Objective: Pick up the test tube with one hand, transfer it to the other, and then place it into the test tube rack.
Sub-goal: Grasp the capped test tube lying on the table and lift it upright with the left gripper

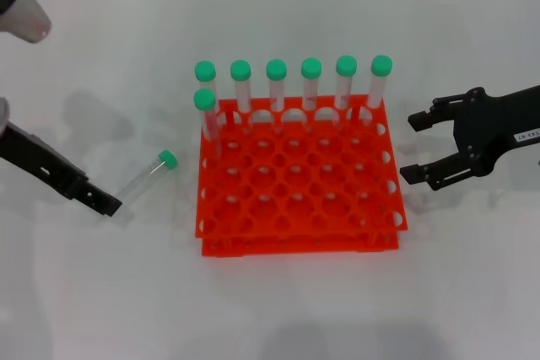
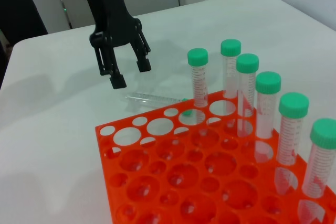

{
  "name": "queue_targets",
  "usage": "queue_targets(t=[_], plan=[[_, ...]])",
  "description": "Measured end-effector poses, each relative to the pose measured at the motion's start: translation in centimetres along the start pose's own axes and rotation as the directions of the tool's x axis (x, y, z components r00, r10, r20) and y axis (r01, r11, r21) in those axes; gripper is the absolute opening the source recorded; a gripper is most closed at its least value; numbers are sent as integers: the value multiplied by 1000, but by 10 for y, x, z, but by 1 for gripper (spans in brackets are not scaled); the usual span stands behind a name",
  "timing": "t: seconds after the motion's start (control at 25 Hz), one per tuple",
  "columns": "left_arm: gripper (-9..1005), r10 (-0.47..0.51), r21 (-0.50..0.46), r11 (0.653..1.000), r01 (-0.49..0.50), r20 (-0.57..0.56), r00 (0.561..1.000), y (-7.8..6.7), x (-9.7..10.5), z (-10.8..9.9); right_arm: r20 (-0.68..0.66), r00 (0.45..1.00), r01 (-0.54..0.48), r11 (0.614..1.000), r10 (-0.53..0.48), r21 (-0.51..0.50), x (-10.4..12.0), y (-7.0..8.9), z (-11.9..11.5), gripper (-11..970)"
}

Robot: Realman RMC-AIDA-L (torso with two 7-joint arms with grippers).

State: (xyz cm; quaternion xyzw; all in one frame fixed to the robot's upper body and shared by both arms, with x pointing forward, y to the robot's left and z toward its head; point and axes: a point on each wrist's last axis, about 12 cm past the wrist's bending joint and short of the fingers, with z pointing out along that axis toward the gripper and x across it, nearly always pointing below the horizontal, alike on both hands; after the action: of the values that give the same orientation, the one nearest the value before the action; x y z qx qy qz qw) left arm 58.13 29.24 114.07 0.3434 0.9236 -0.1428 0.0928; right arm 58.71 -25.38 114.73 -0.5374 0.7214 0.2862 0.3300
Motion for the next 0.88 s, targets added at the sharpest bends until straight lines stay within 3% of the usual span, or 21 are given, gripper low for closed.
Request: queue_targets(t=[0.32, 0.8, 0.88], plan=[[838, -9, 18, 1000, 10, -41, 999, -7, -5, 17, 3, 1000, 2, 1000, -2, 1, 1, 1, 0, 870], [812, -23, 17, 1000, 24, -31, 999, -11, -10, 21, 0, 1000, 0, 1000, 0, 7, 3, 0, 1, 870], [751, -29, 13, 1000, 29, -28, 999, -11, -10, 21, 0, 1000, -1, 1000, 1, 6, 3, 0, 1, 870]])
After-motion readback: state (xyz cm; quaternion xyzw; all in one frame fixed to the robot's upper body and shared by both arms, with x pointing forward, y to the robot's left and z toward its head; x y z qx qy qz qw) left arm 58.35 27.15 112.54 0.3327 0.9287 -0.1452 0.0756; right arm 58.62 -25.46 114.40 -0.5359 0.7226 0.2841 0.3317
